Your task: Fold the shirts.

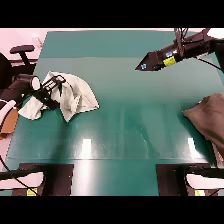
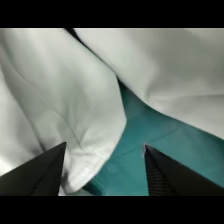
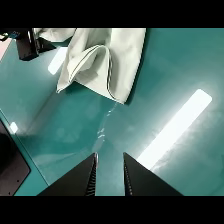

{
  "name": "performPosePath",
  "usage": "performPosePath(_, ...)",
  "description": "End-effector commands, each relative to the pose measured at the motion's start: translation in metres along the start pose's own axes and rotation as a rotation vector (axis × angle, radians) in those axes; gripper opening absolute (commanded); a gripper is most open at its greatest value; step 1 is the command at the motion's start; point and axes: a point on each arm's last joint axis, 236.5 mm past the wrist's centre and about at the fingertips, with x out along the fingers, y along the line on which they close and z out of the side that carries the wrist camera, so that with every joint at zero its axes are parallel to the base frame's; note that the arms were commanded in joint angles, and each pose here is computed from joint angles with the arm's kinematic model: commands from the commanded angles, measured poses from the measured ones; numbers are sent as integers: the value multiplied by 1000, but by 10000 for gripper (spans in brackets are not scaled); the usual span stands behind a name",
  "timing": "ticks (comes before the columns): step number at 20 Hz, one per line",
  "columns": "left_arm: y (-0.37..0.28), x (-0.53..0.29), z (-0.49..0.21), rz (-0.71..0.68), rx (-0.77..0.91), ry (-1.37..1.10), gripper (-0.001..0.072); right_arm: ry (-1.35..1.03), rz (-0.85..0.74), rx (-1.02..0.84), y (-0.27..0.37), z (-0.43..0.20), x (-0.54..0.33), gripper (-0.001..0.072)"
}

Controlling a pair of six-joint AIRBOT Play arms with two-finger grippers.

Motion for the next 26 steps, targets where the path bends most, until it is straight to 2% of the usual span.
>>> performPosePath(1, 0, 20, 2, 12, 35, -3, 526, 1, -4, -1, -1, 0, 0, 210)
performPosePath(3, 0, 26, 3, 11, 29, -3, 524, 2, -4, -1, -1, -1, 0, 210)
performPosePath(5, 1, 26, 4, 16, 33, -6, 190, 4, -3, 0, -1, -1, 0, 210)
performPosePath(7, 1, 26, 4, 15, 31, -5, 168, 7, 0, -3, 2, -2, 1, 210)
performPosePath(8, 1, 26, 3, 14, 32, -3, 61, 8, 1, -2, 2, -2, 1, 210)
performPosePath(9, 0, 25, 1, 8, 27, 8, 22, 9, 2, 8, 2, -2, 2, 210)
performPosePath(13, 6, -9, 12, 20, 2, 0, 19, 9, 1, 22, 2, -2, 1, 210)
performPosePath(16, 29, -86, 69, 126, -36, -184, 19, -6, -9, 55, -5, 1, -3, 210)
performPosePath(19, 40, -197, 135, 192, -33, -428, 19, -30, -31, 102, -21, 5, -13, 210)
performPosePath(22, 26, -344, 200, 294, 37, -797, 18, -66, -63, 144, -44, 9, -30, 209)
performPosePath(26, 5, -508, 210, 418, 73, -1195, 19, -103, -104, 209, -74, 9, -53, 211)
